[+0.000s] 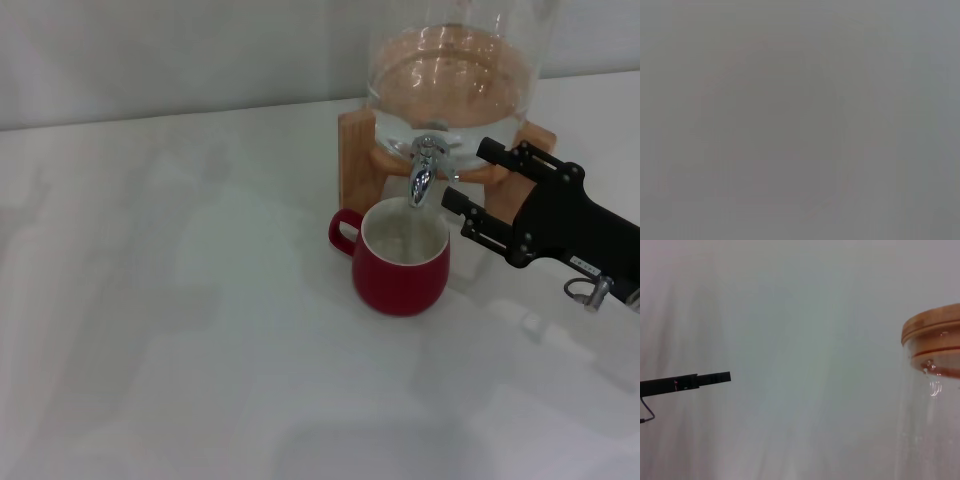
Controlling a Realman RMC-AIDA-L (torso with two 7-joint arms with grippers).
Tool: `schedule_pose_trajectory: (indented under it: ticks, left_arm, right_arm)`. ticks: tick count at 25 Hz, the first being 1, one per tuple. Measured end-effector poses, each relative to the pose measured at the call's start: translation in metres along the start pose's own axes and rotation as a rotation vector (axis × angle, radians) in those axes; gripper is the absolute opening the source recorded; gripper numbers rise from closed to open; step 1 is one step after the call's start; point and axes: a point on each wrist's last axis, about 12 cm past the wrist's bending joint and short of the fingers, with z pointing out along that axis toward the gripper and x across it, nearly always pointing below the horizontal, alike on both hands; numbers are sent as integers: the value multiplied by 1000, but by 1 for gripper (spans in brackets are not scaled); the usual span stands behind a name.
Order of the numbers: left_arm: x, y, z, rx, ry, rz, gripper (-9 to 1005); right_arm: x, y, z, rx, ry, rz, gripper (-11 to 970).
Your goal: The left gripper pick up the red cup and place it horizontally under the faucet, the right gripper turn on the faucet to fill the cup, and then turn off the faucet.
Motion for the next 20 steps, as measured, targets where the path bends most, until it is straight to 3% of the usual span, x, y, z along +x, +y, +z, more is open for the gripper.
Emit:
schedule_pose_trajectory:
  ticks: [20]
  left_arm:
    - [0, 0, 0, 0, 0, 0, 839]
  right_arm:
    - [-2, 1, 4, -13, -11, -6, 674]
